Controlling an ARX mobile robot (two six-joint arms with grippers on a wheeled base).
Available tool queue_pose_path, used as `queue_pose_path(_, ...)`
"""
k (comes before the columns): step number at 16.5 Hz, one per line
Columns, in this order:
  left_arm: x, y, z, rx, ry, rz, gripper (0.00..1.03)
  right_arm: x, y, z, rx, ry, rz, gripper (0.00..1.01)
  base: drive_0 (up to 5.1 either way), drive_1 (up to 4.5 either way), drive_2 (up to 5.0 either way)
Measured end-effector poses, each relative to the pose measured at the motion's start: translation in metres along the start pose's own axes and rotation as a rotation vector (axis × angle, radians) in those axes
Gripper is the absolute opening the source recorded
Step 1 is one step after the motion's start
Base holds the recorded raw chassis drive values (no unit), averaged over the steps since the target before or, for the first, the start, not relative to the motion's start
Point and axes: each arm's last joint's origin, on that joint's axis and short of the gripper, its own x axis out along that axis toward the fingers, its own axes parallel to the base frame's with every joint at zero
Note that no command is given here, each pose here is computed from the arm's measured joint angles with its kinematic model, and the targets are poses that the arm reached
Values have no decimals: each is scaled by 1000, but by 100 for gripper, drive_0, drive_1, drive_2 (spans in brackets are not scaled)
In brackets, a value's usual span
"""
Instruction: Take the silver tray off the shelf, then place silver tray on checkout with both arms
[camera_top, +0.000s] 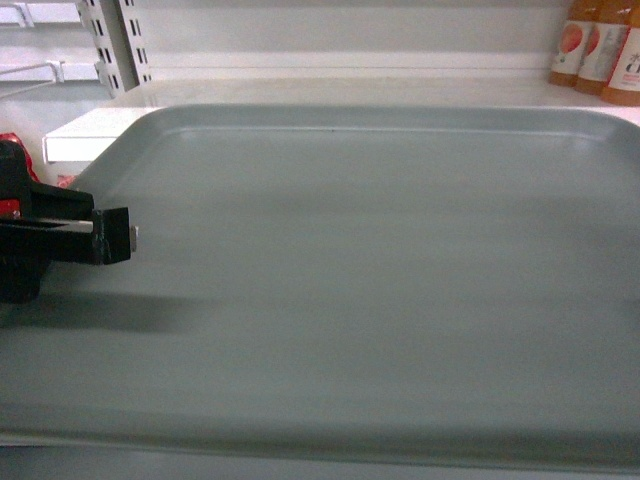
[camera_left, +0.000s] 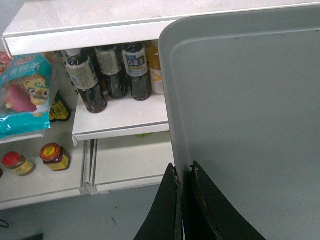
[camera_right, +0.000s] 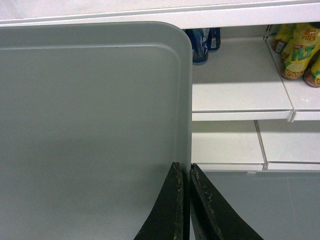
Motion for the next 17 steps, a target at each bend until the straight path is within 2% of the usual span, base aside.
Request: queue_pose_path(17,0,0,0,2,-2,0,4,0,0,0,-1,-4,-1,2,-5,-422,412)
